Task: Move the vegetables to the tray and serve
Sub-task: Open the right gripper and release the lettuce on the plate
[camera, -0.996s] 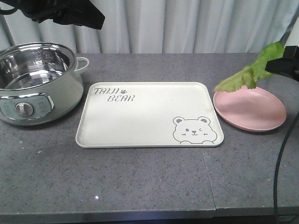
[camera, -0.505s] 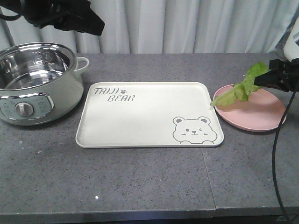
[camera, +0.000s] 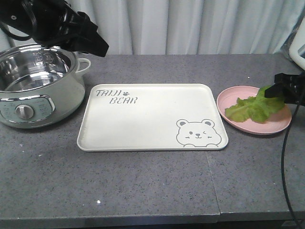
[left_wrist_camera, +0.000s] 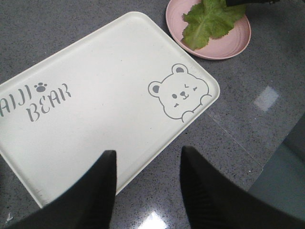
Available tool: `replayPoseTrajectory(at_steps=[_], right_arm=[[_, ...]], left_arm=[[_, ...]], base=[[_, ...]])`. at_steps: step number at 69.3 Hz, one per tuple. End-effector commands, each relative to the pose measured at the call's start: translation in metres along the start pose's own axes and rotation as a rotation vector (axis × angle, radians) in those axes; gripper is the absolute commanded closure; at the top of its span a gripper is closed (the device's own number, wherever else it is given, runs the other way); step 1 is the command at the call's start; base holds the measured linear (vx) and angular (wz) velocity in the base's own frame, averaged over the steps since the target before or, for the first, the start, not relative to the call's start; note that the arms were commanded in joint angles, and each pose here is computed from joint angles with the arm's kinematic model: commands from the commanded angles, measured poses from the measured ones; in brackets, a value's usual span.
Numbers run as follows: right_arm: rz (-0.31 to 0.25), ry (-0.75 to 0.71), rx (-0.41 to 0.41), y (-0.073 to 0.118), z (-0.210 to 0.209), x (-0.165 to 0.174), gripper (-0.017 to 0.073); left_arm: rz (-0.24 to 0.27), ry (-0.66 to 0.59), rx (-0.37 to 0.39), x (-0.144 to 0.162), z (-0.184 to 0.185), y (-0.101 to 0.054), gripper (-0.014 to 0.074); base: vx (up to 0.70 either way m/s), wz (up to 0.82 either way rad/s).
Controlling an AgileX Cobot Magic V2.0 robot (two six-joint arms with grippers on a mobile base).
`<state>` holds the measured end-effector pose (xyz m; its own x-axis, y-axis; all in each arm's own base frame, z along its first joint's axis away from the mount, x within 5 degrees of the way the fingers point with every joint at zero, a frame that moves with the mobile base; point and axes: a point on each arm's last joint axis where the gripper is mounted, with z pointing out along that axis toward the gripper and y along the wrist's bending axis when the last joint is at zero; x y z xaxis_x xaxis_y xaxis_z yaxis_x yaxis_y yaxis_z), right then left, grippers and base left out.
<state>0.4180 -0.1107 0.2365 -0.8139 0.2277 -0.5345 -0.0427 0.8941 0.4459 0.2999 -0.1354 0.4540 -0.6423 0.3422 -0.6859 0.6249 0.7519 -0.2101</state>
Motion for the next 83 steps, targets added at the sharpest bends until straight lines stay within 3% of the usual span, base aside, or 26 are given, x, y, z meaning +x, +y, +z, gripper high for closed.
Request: replayPoseTrajectory(at_steps=[1,19,34,83], right_arm=[[0.004,-0.100,0.084,0.007,-0.028,-0.017,0.0109],[-0.031,-0.064,0.232,0.002,-0.043,-0.024,0.0108],[0.033,0.019,0.300,0.003,-0.056,-0.026,0.0118],[0.135,0.141,0.222,-0.016,-0.015,-0.011,0.0207]], left_arm=[[0.005,-0.079,0.021,-0.005,-0.020,-0.012,0.0297],[0.005,-0.079,0.021,-0.005,-0.020,-0.012,0.0297],[0.004,-0.079,0.022,-0.005,-0.019,-0.012,0.0297],[0.011,-0.075,0.006,-0.005,-0.019,-0.010,0.0297]], base=[[0.00,0.00],[0.00,0.00],[0.00,0.00],[0.00,0.00]])
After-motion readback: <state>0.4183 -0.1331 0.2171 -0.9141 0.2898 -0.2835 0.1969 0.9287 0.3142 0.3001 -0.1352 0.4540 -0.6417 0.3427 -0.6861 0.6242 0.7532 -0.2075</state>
